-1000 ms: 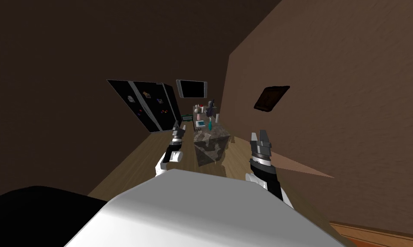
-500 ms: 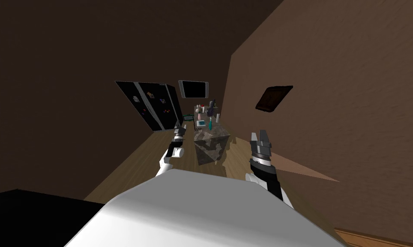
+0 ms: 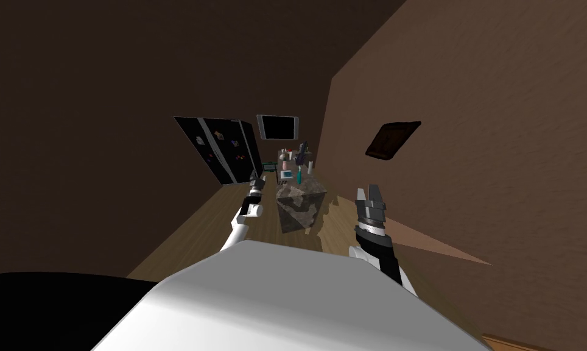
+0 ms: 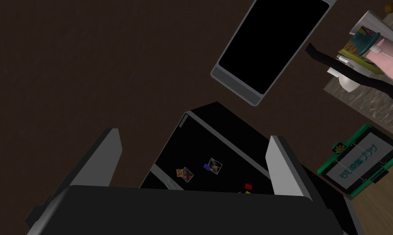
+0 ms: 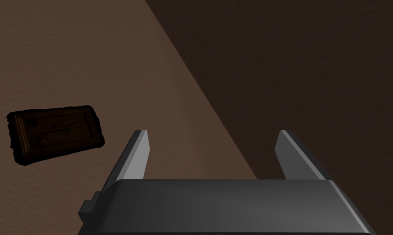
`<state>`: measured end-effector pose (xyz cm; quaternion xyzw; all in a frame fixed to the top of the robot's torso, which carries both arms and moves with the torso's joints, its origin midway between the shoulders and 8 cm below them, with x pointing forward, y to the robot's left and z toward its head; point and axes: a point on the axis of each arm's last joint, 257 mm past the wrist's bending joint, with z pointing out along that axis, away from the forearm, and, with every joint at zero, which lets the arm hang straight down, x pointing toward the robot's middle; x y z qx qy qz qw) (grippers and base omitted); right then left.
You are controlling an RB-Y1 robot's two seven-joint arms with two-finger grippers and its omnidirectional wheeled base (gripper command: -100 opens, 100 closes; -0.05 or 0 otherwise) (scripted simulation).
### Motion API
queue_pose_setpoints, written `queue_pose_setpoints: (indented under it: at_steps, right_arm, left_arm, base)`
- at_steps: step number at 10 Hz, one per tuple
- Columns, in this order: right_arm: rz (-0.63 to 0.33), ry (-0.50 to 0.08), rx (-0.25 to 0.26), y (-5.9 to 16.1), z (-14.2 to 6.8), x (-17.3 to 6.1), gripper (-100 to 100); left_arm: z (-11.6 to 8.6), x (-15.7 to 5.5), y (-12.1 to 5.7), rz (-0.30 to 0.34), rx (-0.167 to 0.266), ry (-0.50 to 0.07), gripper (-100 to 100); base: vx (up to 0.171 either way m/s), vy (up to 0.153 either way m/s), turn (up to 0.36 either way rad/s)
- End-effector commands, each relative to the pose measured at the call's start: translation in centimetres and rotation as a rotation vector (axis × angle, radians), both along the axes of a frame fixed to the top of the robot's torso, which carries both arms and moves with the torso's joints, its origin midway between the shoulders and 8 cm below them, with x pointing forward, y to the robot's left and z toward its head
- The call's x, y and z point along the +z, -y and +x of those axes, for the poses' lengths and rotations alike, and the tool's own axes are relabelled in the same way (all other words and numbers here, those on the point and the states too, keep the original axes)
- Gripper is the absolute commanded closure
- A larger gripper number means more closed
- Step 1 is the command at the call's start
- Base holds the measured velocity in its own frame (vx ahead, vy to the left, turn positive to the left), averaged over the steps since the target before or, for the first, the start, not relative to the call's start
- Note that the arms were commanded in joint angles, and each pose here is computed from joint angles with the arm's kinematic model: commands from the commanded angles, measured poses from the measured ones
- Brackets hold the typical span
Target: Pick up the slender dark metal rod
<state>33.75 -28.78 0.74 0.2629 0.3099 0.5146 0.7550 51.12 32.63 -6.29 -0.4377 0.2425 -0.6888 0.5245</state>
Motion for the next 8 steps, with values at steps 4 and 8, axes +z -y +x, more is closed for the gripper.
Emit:
queue_pose_setpoints:
  at_steps: [4, 8]
  right_arm:
    - [0.0, 0.0, 0.0, 0.0, 0.0, 0.0, 0]
    - [0.0, 0.0, 0.0, 0.0, 0.0, 0.0, 0]
  left_arm:
    - [3.4, -1.7, -1.0, -0.104, -0.019, -0.056, -100]
    - [6.9, -3.7, -2.1, -0.247, -0.045, -0.124, -100]
  base:
    - [-0.02, -0.029, 0.04]
    - [-0.021, -0.028, 0.044]
